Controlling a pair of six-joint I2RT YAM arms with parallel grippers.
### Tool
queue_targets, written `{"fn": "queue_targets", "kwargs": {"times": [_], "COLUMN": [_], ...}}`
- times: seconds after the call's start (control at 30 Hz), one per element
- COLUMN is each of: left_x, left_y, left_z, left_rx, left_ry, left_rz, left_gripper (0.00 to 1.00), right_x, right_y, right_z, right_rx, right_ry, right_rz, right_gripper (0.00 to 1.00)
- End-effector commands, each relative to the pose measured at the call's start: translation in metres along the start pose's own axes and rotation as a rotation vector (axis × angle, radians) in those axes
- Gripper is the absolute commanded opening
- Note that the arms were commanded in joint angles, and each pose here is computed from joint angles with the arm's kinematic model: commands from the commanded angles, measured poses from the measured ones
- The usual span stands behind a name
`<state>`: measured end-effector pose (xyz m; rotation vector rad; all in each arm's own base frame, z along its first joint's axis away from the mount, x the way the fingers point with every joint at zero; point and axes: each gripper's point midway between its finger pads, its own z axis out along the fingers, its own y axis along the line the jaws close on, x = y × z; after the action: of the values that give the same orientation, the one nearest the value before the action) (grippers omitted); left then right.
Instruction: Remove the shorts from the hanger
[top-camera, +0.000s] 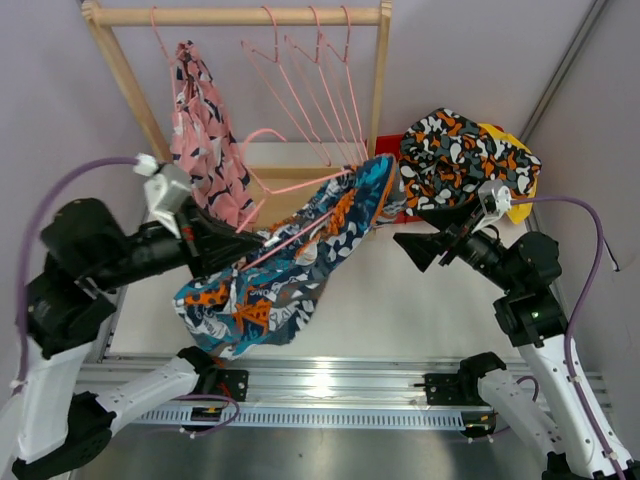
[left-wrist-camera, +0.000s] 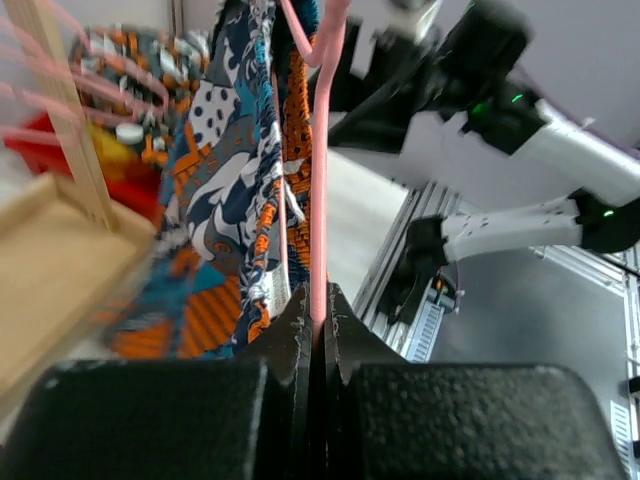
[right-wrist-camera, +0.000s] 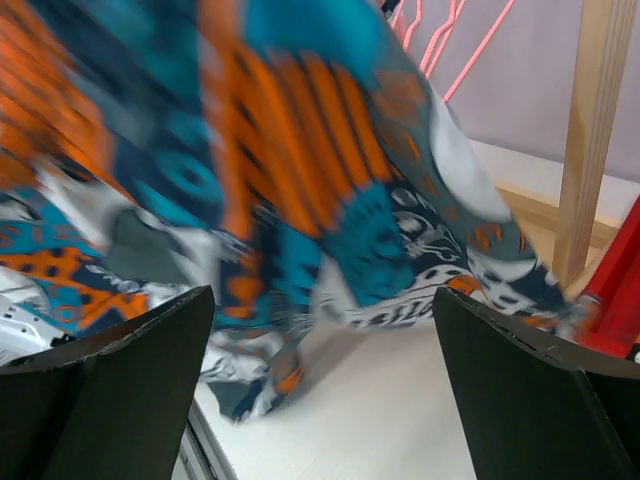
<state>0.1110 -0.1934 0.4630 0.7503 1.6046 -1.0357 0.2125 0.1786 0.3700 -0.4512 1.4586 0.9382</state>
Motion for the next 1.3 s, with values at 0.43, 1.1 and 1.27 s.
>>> {"fn": "queue_targets", "kwargs": {"times": [0.43, 1.1, 1.27], "left_x": [-0.028, -0.021, -0.017], "left_y": [-0.022, -0.027, -0.01], "left_z": [-0.011, -0.01, -0.011], "left_rx": [0.067, 0.11, 0.012], "left_ry": [-0.06, -0.041, -0.015], "left_rz": [0.047, 0.04, 0.044], "left_gripper": [0.0, 0.0, 0.0], "right_x": [-0.049, -0.019, -0.031], "right_y": [0.002, 0.021, 0.014], "right_z": [0.003, 0.068, 0.062], "right_rx": [0.025, -0.244, -0.17], "right_ry": [-0.139, -0.182, -0.224], "right_rz": [-0.106, 0.07, 0.026], "right_gripper": [0.99, 0.47, 0.0]}}
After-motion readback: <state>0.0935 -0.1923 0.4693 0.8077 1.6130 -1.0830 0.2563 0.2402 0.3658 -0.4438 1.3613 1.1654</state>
